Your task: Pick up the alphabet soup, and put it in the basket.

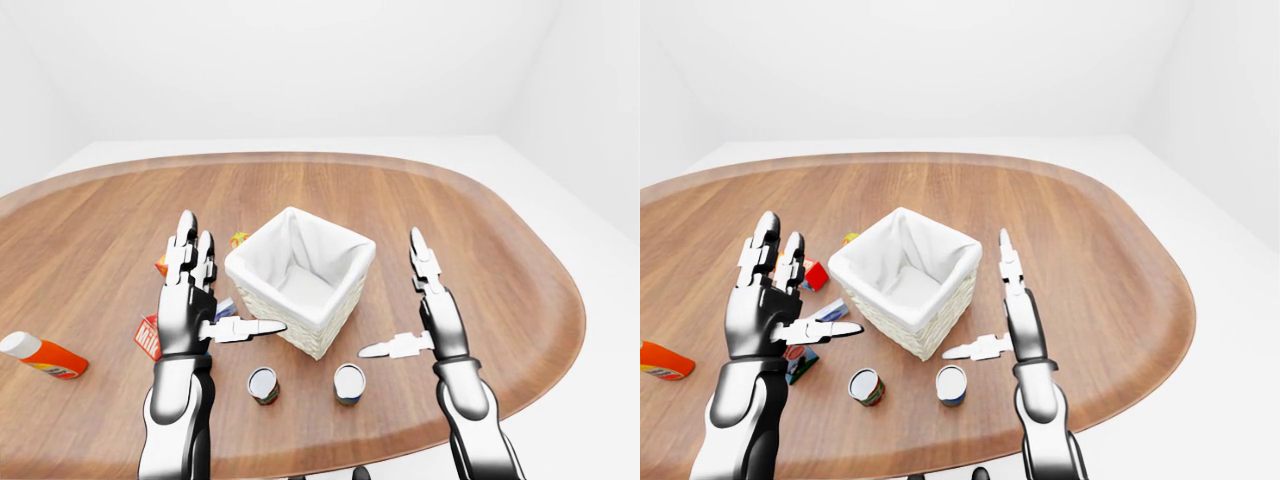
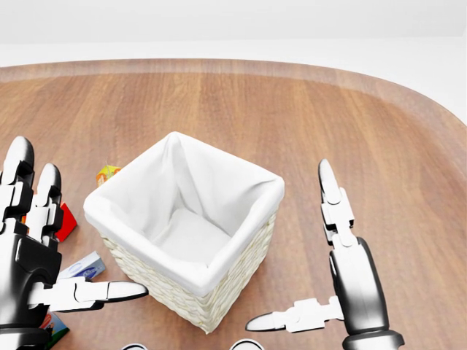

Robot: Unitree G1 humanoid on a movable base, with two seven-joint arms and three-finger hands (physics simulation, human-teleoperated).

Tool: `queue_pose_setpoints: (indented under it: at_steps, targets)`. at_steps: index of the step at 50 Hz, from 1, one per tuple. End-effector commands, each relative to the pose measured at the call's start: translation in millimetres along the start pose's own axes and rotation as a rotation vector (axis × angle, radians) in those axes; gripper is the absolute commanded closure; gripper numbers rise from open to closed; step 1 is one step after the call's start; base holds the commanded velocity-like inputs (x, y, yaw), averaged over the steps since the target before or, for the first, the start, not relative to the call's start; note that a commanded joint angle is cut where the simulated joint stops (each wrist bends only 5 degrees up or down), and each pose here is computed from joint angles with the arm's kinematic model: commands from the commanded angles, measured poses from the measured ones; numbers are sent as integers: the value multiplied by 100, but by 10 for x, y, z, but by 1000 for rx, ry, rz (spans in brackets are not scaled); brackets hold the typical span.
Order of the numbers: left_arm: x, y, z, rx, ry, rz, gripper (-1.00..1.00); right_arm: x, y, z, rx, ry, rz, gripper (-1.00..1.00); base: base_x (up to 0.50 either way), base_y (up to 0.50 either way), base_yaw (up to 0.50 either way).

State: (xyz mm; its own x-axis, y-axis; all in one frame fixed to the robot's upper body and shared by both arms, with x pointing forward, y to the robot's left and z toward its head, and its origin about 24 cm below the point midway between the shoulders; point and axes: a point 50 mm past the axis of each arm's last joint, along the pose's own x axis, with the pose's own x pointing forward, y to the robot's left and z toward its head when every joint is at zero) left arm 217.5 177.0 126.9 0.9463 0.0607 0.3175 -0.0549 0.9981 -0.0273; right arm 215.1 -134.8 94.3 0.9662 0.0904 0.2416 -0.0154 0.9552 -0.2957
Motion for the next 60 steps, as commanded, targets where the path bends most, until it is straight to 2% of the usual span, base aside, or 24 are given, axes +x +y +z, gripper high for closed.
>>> queue_pose_setpoints:
  at_steps: [1, 22, 34, 43, 60]
  targets:
    - [-1, -2, -16, -1, 7, -1, -100, -5, 22, -14, -9, 1, 9, -100, 0, 0, 0]
    - [-3, -13, 2, -5, -1, -3, -100, -42, 69, -72, -23, 31, 39, -100, 0, 0, 0]
    - [1, -8, 44, -4, -19, 0, -100, -218, 197, -271, -48, 115, 98, -100, 0, 0, 0]
    - [7, -1, 129, -4, -57, 4, -100, -254, 191, -232, -48, 105, 102, -100, 0, 0, 0]
    - [-2, -3, 130, -2, -56, 5, -100, -409, 277, -383, -61, 189, 131, -100, 0, 0, 0]
